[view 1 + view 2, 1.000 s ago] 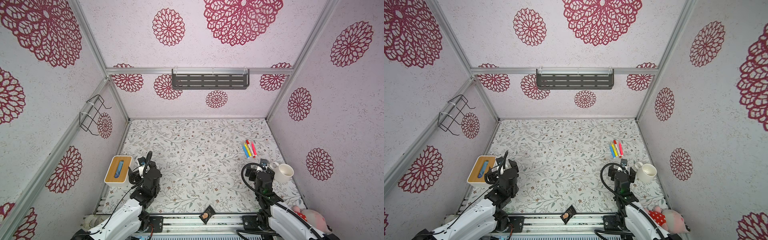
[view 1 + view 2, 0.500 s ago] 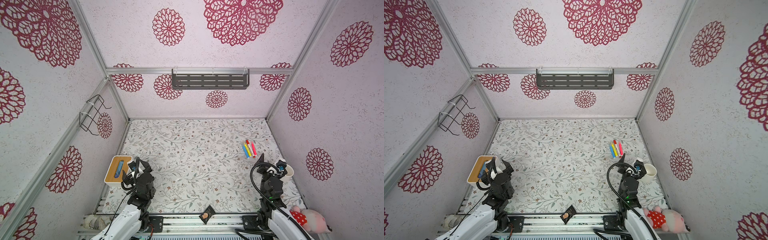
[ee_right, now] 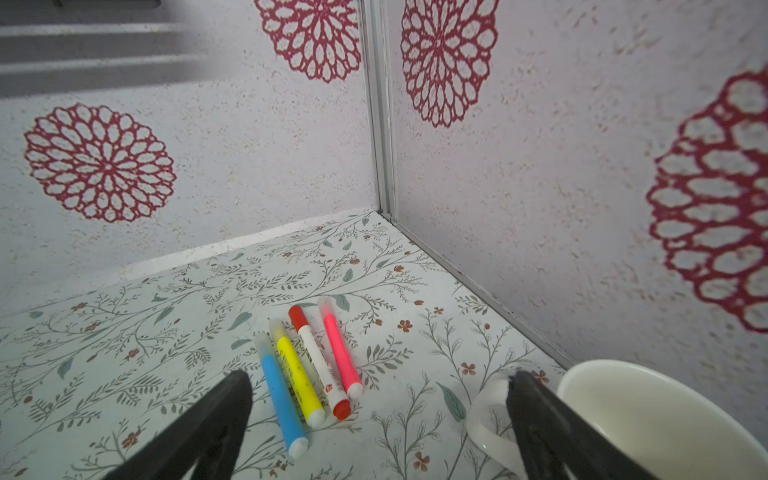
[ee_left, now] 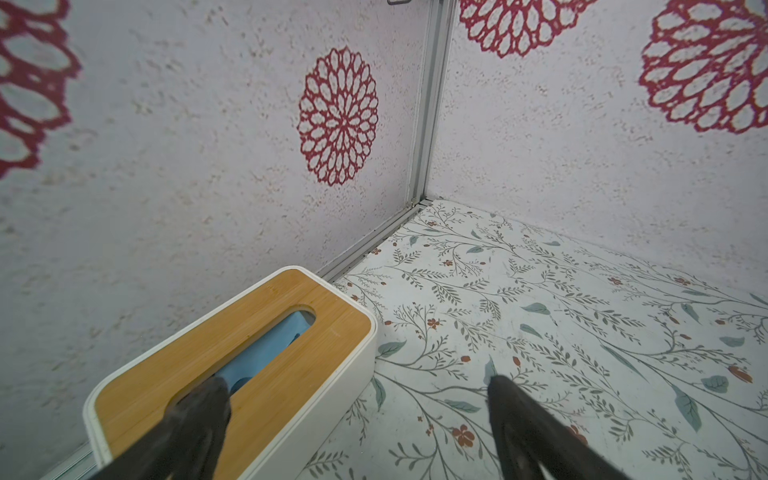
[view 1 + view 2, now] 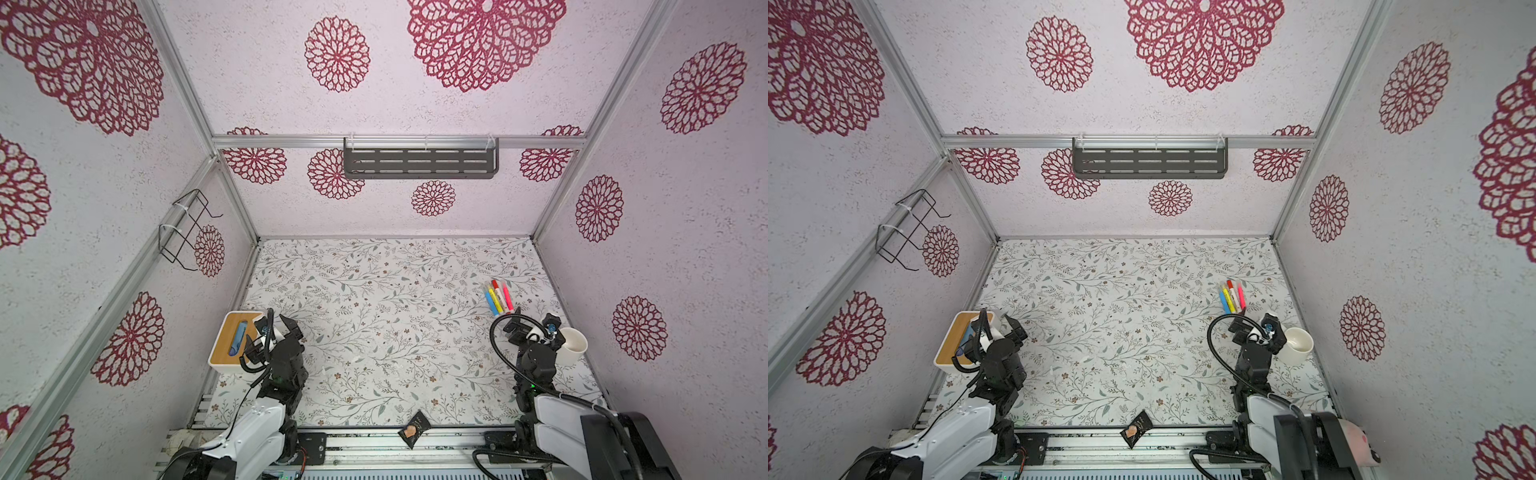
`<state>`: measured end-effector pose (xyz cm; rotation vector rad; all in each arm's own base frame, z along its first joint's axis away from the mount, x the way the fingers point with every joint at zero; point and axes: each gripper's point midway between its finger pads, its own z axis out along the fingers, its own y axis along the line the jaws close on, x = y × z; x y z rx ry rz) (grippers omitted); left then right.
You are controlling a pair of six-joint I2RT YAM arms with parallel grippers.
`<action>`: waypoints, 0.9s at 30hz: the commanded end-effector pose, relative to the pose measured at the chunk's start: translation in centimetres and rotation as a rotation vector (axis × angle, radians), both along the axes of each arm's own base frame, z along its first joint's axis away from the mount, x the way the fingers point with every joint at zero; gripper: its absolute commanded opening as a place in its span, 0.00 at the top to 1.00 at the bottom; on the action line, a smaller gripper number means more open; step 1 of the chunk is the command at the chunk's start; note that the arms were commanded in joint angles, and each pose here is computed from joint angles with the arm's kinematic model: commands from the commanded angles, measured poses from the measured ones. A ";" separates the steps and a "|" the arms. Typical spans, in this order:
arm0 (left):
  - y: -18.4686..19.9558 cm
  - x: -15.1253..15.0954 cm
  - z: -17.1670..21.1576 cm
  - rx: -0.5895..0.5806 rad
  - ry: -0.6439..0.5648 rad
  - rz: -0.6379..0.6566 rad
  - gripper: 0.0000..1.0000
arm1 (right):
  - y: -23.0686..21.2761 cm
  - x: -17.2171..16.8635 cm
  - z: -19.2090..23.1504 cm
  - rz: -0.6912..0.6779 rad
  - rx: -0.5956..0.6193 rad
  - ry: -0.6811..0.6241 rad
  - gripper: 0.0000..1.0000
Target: Insert the pens into the pen caps
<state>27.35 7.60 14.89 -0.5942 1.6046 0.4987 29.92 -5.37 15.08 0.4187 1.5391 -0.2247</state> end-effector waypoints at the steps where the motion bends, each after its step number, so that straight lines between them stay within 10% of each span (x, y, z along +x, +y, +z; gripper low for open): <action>1: -0.4 1.4 1.9 0.003 -0.070 -0.027 0.01 | -0.3 -1.6 0.7 0.000 0.005 -0.102 0.01; 15: -0.3 2.9 2.1 0.084 -0.147 -0.028 0.01 | -1.1 -0.9 0.3 -0.059 -0.028 -0.085 0.01; 27: -0.3 3.5 2.0 0.101 -0.149 -0.049 0.01 | 3.7 3.3 -1.5 0.169 -0.188 0.030 0.01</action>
